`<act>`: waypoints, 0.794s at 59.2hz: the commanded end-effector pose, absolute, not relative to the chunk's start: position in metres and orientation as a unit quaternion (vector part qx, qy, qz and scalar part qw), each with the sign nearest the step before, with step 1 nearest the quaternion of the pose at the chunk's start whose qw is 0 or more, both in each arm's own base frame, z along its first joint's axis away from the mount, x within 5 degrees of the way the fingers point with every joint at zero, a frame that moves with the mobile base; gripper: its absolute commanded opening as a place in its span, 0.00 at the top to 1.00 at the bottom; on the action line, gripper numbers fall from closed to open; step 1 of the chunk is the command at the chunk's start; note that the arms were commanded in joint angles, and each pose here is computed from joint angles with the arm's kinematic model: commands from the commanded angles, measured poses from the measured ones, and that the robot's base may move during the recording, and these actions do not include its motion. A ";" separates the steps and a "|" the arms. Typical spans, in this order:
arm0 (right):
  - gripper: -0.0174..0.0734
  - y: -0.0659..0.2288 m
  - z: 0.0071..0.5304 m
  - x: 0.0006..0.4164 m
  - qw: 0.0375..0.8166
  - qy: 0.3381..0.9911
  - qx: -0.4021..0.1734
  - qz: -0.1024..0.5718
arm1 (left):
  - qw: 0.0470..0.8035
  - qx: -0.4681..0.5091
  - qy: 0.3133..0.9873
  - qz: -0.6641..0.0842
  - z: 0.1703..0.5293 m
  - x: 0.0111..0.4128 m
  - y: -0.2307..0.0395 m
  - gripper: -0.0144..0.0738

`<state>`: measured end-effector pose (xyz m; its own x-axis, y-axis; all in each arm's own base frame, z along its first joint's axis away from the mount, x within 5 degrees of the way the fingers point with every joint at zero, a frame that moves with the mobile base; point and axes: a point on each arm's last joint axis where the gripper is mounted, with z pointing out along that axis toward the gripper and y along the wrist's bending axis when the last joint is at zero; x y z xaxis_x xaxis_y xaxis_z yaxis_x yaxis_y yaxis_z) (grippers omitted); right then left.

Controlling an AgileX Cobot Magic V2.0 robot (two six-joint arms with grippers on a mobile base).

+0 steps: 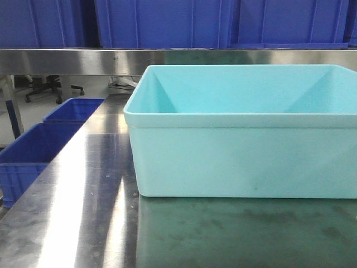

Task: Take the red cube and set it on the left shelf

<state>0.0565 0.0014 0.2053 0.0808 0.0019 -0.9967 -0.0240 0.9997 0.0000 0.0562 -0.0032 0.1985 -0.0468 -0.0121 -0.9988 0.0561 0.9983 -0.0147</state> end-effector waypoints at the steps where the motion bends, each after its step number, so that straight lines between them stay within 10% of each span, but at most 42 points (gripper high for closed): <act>1: 0.75 0.002 0.226 0.052 0.793 0.609 -0.014 0.011 | 0.719 0.016 0.695 -0.030 0.200 0.056 -0.004 0.72; 47: 0.75 0.036 0.372 0.209 0.690 0.719 -0.064 0.056 | 0.719 0.016 0.695 -0.030 0.200 0.056 -0.004 0.72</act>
